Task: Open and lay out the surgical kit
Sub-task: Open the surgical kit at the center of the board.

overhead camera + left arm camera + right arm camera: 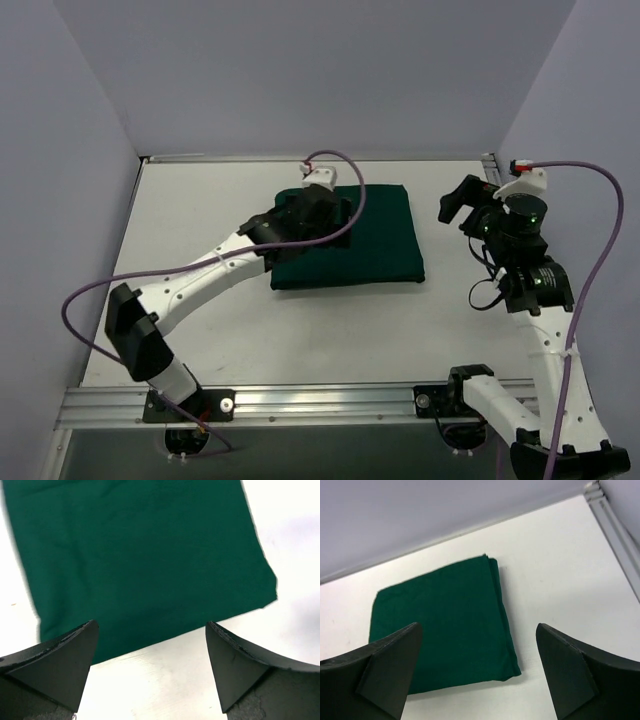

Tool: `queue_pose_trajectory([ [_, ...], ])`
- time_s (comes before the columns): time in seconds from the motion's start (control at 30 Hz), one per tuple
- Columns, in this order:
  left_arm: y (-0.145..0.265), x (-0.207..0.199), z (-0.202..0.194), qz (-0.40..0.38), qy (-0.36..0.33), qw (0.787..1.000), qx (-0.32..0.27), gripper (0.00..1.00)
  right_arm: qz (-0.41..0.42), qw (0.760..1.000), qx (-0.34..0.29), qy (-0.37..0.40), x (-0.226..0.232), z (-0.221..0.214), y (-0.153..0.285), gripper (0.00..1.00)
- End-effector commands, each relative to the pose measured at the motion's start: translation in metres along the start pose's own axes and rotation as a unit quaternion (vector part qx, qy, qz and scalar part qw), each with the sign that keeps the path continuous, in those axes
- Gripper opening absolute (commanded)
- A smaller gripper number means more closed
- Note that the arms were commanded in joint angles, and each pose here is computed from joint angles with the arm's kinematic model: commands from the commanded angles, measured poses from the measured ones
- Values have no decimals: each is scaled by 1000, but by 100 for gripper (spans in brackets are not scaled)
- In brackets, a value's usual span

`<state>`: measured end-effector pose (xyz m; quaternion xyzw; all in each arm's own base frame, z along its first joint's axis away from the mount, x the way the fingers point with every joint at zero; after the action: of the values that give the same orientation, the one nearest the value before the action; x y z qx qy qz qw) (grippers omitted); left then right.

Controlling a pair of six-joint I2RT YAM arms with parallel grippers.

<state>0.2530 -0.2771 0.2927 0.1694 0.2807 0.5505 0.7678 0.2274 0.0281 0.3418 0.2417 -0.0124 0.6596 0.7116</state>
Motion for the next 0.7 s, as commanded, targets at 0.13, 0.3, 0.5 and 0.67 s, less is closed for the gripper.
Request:
queue_pose_trajectory([
  [0.13, -29, -92, -32, 15, -148, 989, 0, 98, 27, 994, -101, -19, 9, 42, 68, 94],
  [0.3, -46, -150, -54, -15, -218, 976, -12, 100, 47, 988, -140, -40, 13, 57, 94, 96],
  [0.5, -73, -187, -81, -25, -293, 956, -19, 93, 55, 988, -140, -42, 14, 58, 105, 96],
  [0.67, -89, -210, -93, -39, -327, 944, -29, 90, 58, 989, -126, -42, 14, 54, 106, 96],
])
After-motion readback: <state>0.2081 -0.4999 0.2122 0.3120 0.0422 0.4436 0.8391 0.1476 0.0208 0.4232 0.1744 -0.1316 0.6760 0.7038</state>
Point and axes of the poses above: each gripper's point midway between its finger pads, its own y axis back along the fingers, its own x axis along the line the jaws close on, z = x × y, the point moved 9 cm from there along y, back along the fingers, and after that the axes turned 1 degree about -y, right-handed, at the moved point
